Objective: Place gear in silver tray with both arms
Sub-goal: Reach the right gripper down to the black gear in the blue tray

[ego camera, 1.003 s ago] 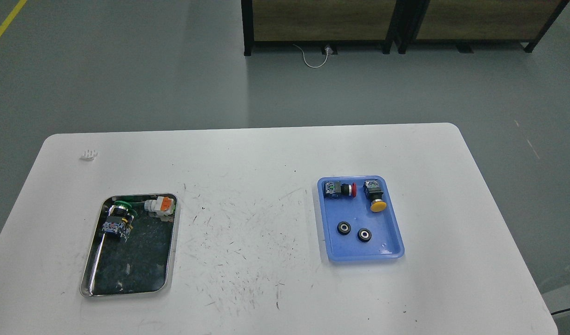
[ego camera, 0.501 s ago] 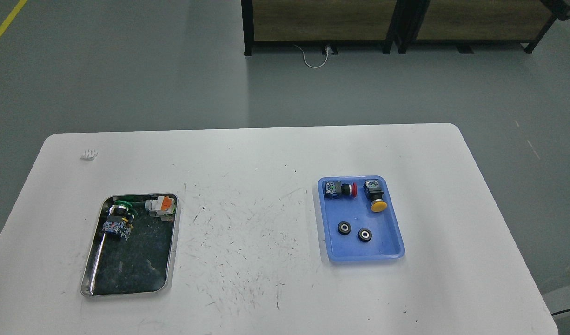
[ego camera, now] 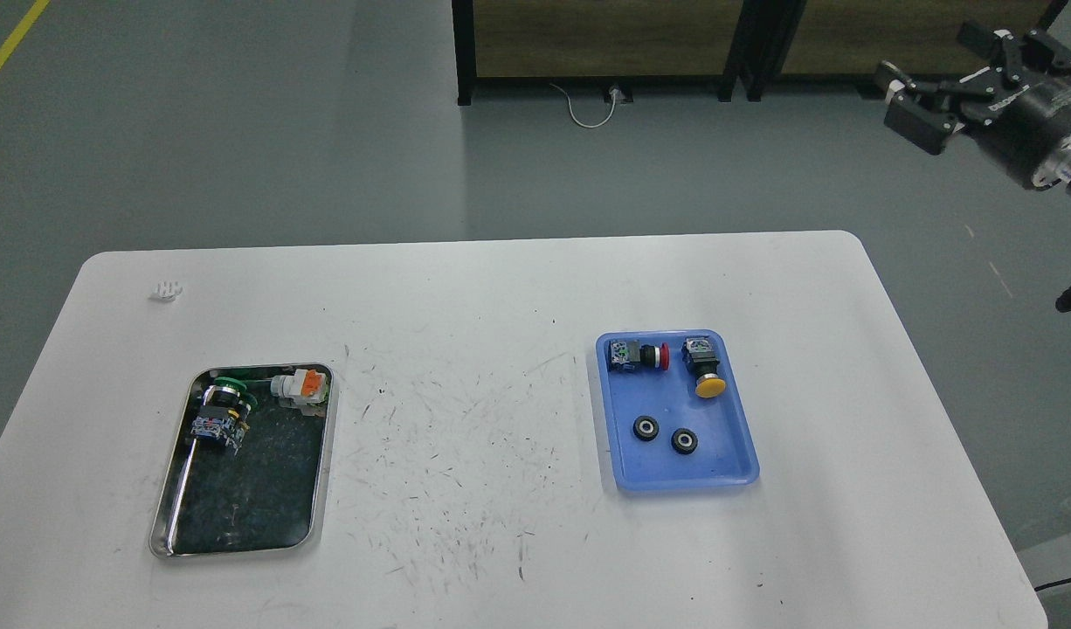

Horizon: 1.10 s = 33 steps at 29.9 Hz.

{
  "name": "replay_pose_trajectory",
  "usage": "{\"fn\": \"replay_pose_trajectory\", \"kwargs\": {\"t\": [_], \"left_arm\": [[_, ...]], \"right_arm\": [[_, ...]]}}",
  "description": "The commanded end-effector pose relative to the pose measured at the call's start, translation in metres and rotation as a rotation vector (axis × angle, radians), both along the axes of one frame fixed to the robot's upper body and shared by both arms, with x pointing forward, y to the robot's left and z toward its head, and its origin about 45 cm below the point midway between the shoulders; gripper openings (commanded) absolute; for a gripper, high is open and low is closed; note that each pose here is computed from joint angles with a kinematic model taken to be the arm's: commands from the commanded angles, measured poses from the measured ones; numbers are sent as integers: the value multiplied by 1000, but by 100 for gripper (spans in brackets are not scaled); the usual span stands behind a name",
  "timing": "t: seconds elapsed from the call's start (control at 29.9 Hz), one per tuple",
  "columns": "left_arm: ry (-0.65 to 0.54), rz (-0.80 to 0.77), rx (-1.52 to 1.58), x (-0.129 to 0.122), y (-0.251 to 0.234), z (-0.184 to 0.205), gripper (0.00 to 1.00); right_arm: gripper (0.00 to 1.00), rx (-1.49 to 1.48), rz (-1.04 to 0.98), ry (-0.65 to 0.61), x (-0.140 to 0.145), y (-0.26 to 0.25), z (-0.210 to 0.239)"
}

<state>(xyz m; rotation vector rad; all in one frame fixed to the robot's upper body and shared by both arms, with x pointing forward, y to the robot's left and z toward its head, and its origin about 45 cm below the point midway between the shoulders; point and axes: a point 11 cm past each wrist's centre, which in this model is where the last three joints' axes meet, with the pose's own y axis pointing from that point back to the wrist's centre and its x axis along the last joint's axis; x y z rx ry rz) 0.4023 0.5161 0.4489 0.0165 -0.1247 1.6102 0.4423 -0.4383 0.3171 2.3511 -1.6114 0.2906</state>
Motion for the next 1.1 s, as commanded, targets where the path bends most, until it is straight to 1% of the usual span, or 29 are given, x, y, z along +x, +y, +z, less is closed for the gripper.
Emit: {"fn": "replay_pose_trajectory", "kwargs": {"t": [0.0, 0.07, 0.17, 0.37, 0.53, 0.6, 0.84, 1.07], "left_arm": [[21, 6, 15, 1, -2, -6, 99], [29, 6, 14, 2, -3, -8, 99], [39, 5, 10, 5, -6, -12, 99], [84, 11, 6, 7, -7, -18, 99], [79, 9, 4, 9, -10, -19, 99], [72, 16, 4, 10, -9, -19, 99], [59, 32, 6, 11, -8, -17, 99], [70, 33, 15, 11, -8, -18, 99]], "right_arm": [[100, -50, 60, 108, -8, 20, -36], [100, -66, 68, 194, -15, 26, -59], [100, -81, 94, 270, -26, 33, -83], [100, -146, 236, 465, -59, 54, -135], [100, -151, 315, 634, -83, 77, -175], [100, -156, 345, 673, -92, 86, -187], [100, -232, 463, 742, -117, 117, -224], [100, -270, 494, 769, -126, 120, -235]]}}
